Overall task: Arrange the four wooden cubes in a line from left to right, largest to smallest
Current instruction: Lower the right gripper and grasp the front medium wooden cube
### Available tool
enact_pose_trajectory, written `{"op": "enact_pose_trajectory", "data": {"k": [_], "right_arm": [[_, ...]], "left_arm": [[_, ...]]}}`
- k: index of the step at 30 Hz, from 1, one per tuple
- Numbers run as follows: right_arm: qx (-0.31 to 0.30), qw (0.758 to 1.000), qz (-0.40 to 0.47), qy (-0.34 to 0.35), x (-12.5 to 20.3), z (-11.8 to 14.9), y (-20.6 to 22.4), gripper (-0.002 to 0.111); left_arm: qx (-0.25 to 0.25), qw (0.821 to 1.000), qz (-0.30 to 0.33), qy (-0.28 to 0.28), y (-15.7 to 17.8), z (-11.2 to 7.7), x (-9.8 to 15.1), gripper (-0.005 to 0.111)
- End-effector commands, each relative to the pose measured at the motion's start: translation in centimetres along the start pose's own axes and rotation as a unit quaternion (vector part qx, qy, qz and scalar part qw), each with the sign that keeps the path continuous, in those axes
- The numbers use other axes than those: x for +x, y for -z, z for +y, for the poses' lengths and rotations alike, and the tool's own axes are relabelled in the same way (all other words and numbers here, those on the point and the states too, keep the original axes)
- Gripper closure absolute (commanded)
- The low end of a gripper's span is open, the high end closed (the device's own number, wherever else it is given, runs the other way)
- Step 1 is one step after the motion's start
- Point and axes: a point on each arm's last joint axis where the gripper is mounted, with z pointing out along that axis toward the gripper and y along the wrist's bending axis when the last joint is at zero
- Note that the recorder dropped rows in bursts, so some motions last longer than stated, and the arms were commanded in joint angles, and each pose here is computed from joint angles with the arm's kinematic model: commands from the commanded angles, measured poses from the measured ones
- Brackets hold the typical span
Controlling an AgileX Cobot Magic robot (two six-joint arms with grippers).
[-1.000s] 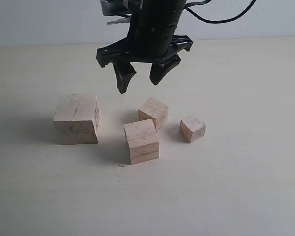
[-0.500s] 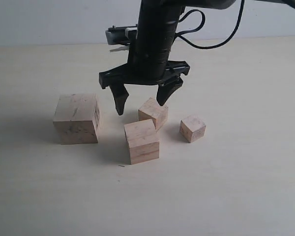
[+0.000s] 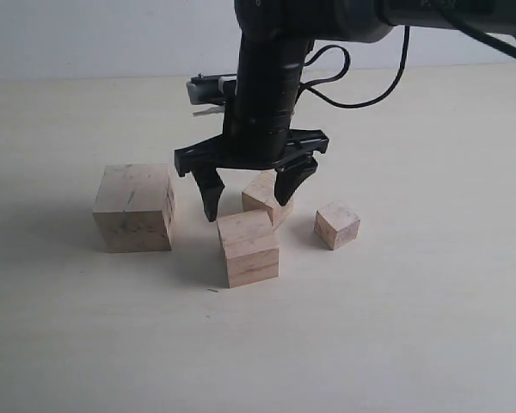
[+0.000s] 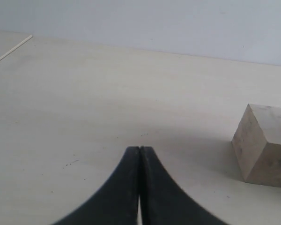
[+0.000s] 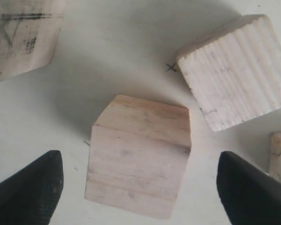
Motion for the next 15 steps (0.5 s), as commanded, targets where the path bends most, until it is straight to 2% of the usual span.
{"op": "enact_pose_trajectory", "data": {"k": [1,8,15], "right_arm": [[-0.011,0.999,-0.032,0.007,0.6,0.5,2.9,0.024],[-0.017,1.0,-0.026,0.004,3.1,0.2,4.3,0.024],[-0.024,1.0,0.009,-0.014,5.7,-0.6,2.4,0.024]], "left_arm": [[0.003,1.0,-0.007,0.001,0.0,0.0,0.0,0.107],[0.003,1.0,-0.007,0.001,0.0,0.0,0.0,0.107],[0.003,1.0,-0.007,0.001,0.0,0.0,0.0,0.107]]}}
